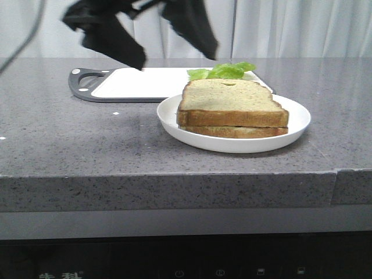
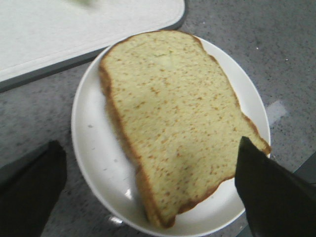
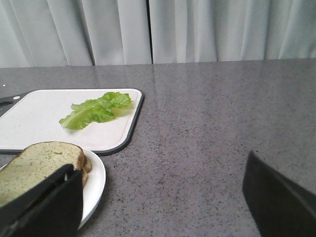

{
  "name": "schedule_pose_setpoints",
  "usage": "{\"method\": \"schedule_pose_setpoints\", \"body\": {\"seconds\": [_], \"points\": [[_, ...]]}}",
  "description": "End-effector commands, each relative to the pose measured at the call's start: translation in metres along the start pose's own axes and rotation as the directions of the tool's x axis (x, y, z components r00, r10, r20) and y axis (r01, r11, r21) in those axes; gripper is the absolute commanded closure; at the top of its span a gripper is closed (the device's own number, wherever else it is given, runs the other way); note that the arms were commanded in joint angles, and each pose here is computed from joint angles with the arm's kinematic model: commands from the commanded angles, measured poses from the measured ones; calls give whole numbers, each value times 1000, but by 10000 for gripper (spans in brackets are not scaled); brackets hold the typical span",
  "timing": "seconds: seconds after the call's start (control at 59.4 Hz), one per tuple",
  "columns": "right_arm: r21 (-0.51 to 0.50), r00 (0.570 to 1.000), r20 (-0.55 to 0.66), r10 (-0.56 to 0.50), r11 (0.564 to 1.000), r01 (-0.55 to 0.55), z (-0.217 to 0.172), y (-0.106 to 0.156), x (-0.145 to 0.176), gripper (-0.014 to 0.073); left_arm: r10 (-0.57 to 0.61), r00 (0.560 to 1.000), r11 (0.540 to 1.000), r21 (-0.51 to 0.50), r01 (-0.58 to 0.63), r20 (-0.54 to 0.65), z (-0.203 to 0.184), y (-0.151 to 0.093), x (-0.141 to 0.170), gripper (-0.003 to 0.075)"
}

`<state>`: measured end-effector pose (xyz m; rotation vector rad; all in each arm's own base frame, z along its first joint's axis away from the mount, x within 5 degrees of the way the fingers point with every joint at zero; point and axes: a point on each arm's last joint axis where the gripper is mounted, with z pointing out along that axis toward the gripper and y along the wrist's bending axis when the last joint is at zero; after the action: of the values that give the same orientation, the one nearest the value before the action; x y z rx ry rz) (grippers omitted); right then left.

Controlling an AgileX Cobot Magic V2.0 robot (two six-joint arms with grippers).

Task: Left arm grabs bread, right arm adds lettuce
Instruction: 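Lower the left gripper onto the top bread slice and grasp it, then lift the top bread slice off the plate with the left gripper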

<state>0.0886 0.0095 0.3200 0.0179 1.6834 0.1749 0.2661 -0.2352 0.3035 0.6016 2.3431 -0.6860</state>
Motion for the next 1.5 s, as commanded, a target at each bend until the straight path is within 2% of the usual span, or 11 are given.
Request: {"method": "schedule_pose_setpoints", "body": {"seconds": [0.0, 0.236, 0.455, 0.522, 0.657, 0.91, 1.061, 1.23, 1.483], "points": [[11, 995, 100, -13, 1000, 12, -1, 0, -17, -67, -9, 996, 999, 46, 5, 90, -3, -16, -21, 48], [11, 995, 98, -13, 1000, 12, -1, 0, -17, -67, -26, 998, 999, 43, 24, 49, 24, -12, -23, 48], [11, 995, 97, -13, 1000, 12, -1, 0, -17, -67, -32, 999, 999, 37, 31, 27, 34, -10, -20, 50], [11, 995, 97, -13, 1000, 12, -1, 0, -17, -67, -30, 999, 999, 35, 29, 26, 34, -10, -20, 73], [11, 995, 97, -13, 1000, 12, -1, 0, -17, -67, -30, 999, 999, 36, 29, 19, 34, -10, -19, 197], [11, 995, 97, -13, 1000, 12, -1, 0, -17, -67, -29, 1000, 999, 38, 29, -3, 34, -10, -17, 537], [11, 995, 97, -13, 1000, 12, -1, 0, -17, -67, -39, 999, 999, 19, 39, -14, 32, -1, -18, 736], [11, 995, 97, -13, 1000, 12, -1, 0, -17, -67, -69, 998, 998, -9, 69, -4, 28, 16, -23, 741], [11, 995, 97, -13, 1000, 12, -1, 0, -17, -67, -54, 998, 998, -34, 54, 19, 20, 23, -27, 741]]}}
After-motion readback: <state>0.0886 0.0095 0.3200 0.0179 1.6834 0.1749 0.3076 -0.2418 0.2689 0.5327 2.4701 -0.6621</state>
